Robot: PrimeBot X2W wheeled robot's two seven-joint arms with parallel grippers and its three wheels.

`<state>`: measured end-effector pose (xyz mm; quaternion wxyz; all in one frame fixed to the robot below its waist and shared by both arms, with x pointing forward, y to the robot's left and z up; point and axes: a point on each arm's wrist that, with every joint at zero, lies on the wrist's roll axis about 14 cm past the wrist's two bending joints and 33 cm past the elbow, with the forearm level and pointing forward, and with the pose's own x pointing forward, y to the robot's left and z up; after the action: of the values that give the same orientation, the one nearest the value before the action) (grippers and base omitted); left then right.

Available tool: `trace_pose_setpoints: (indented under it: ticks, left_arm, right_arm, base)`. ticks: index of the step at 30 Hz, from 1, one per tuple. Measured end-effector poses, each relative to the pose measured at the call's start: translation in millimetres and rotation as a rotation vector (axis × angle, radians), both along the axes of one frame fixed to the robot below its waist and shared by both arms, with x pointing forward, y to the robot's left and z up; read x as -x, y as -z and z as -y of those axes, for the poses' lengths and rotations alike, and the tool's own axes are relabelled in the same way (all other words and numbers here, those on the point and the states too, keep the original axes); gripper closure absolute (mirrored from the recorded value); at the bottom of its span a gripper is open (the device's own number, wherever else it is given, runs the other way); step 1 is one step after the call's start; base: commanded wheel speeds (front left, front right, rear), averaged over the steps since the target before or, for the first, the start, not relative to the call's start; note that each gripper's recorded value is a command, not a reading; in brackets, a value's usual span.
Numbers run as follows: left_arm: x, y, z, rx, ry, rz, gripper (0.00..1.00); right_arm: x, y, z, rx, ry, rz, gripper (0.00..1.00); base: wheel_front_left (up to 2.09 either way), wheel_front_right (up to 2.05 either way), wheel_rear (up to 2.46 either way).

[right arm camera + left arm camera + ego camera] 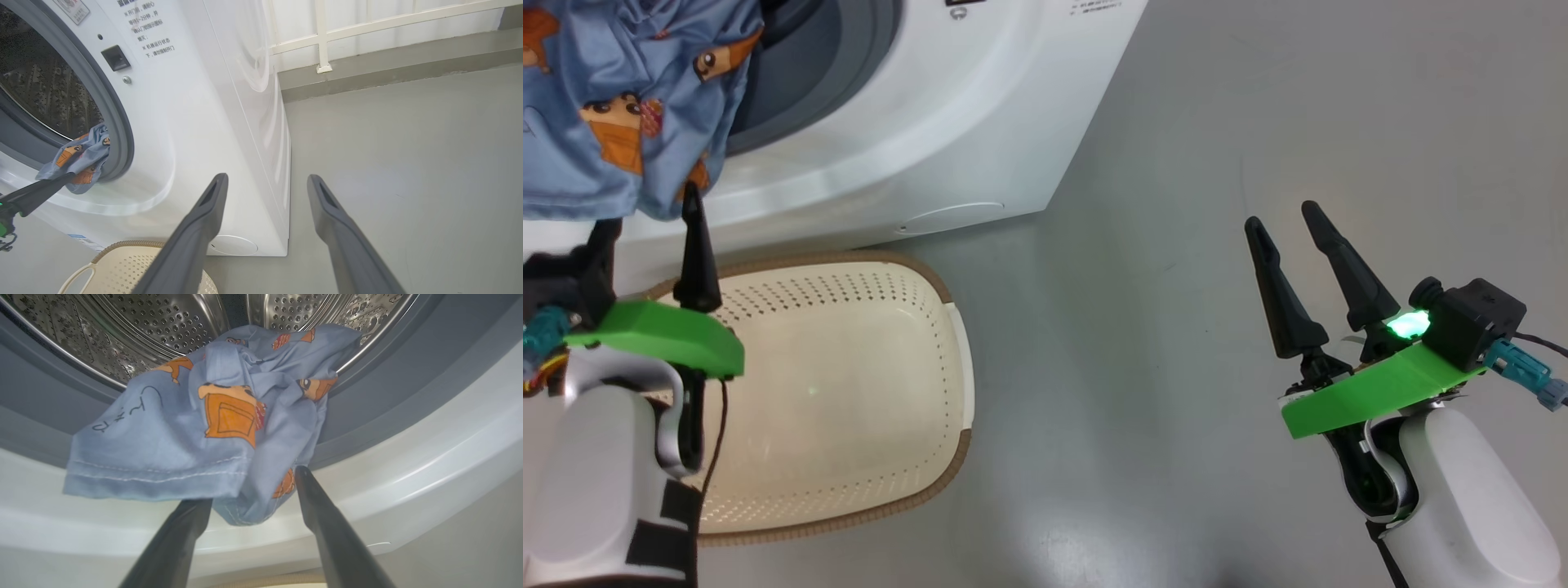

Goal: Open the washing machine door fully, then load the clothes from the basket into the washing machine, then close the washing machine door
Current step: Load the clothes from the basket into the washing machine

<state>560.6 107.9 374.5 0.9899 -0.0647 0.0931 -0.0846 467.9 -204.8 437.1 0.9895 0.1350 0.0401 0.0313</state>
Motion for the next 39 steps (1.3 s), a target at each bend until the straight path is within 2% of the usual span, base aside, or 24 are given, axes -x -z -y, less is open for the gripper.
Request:
trace_pose_setpoints:
  ticks: [14, 15, 17, 18, 19, 20, 27, 39]
  left_arm:
    - [-12, 19, -4, -0.018, -0.009, -0.08, 0.0]
    - [-13, 20, -5, -0.02, -0.009, -0.083, 0.14]
    - [-14, 20, -5, -0.021, -0.009, -0.085, 0.35]
    - [-15, 20, -5, -0.023, -0.009, -0.088, 0.53]
    - [-16, 21, -5, -0.023, -0.007, -0.09, 0.65]
    - [-17, 21, -4, -0.023, -0.003, -0.091, 1.0]
    - [-22, 16, 0, -0.021, 0.016, -0.083, 1.0]
    - [-43, -24, 8, -0.002, 0.032, 0.046, 1.0]
  right_arm:
    - [0, -1, 0, -0.003, 0.002, 0.003, 0.0]
    - [-1, 0, -1, -0.004, 0.001, 0.002, 0.0]
    - [-1, 0, -1, -0.005, -0.001, 0.002, 0.0]
    - [-1, 0, -2, -0.006, -0.002, 0.001, 0.0]
    - [-2, 1, -2, -0.006, -0.003, 0.0, 0.0]
    - [-2, 1, -3, -0.006, -0.004, 0.0, 0.0]
    - [-2, 0, -3, -0.006, -0.004, 0.002, 0.0]
    - [-2, 2, -3, -0.007, -0.004, -0.003, 0.0]
  base:
    - [0.0, 0.0, 0.0]
    - [0.0, 0.0, 0.0]
    - [0.0, 0.0, 0.0]
    - [0.0, 0.0, 0.0]
    - [0.0, 0.0, 0.0]
    - [0.0, 0.0, 0.0]
    - [0.0, 0.0, 0.0]
    - [0.0, 0.0, 0.0]
